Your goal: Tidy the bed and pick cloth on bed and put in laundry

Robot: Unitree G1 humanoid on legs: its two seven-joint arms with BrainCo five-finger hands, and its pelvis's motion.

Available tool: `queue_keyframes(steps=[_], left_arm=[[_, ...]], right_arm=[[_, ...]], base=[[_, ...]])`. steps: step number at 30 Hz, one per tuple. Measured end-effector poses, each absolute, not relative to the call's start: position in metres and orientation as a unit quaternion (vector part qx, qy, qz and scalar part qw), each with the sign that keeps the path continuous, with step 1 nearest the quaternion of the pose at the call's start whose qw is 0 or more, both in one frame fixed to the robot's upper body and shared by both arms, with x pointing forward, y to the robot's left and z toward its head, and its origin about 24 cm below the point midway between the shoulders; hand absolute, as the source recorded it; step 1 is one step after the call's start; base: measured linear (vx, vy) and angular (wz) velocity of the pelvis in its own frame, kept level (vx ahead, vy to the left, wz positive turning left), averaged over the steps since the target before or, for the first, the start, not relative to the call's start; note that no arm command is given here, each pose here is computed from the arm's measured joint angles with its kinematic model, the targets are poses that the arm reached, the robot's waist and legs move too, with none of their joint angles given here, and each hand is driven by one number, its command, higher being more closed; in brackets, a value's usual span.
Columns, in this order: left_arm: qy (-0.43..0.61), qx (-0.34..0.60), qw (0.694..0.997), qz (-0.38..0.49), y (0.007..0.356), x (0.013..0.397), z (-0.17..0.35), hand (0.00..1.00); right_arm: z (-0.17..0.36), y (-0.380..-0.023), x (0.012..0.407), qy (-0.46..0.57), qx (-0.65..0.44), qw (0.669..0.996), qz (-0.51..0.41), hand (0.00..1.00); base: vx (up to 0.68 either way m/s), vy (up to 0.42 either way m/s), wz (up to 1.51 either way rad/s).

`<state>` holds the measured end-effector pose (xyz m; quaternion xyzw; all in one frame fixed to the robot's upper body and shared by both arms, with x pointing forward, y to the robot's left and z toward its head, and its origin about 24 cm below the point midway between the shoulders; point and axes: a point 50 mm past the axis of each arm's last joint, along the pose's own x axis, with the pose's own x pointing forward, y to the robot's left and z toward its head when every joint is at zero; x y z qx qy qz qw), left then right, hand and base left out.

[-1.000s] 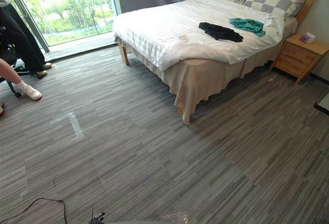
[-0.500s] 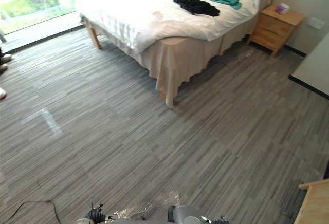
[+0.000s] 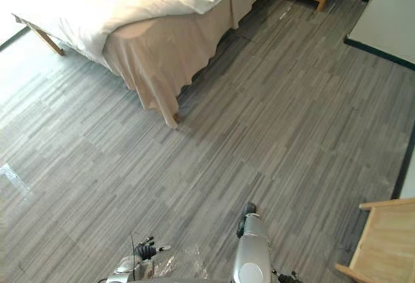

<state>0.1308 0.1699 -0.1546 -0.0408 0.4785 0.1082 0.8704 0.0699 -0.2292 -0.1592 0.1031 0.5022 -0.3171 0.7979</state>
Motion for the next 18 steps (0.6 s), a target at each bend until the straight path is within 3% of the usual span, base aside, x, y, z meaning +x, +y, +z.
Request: queue_keyframes(steps=[7, 12, 18], left_arm=[[0.438, -0.021, 0.897, 0.058, 0.150, 0.149, -0.145, 0.00], [0.426, -0.036, 0.903, 0.047, 0.144, 0.153, -0.143, 0.00], [0.433, -0.015, 0.900, 0.045, 0.155, 0.151, -0.144, 0.00]], right_arm=[[-0.149, -0.240, 0.114, 0.486, 0.016, 0.839, -0.243, 0.00], [-0.148, -0.242, 0.119, 0.480, 0.024, 0.840, -0.253, 0.00], [-0.159, -0.213, 0.102, 0.512, 0.037, 0.830, -0.219, 0.00]], base=[[0.46, -0.191, -0.22], [0.43, 0.108, -0.17], [0.53, 0.205, -0.10]])
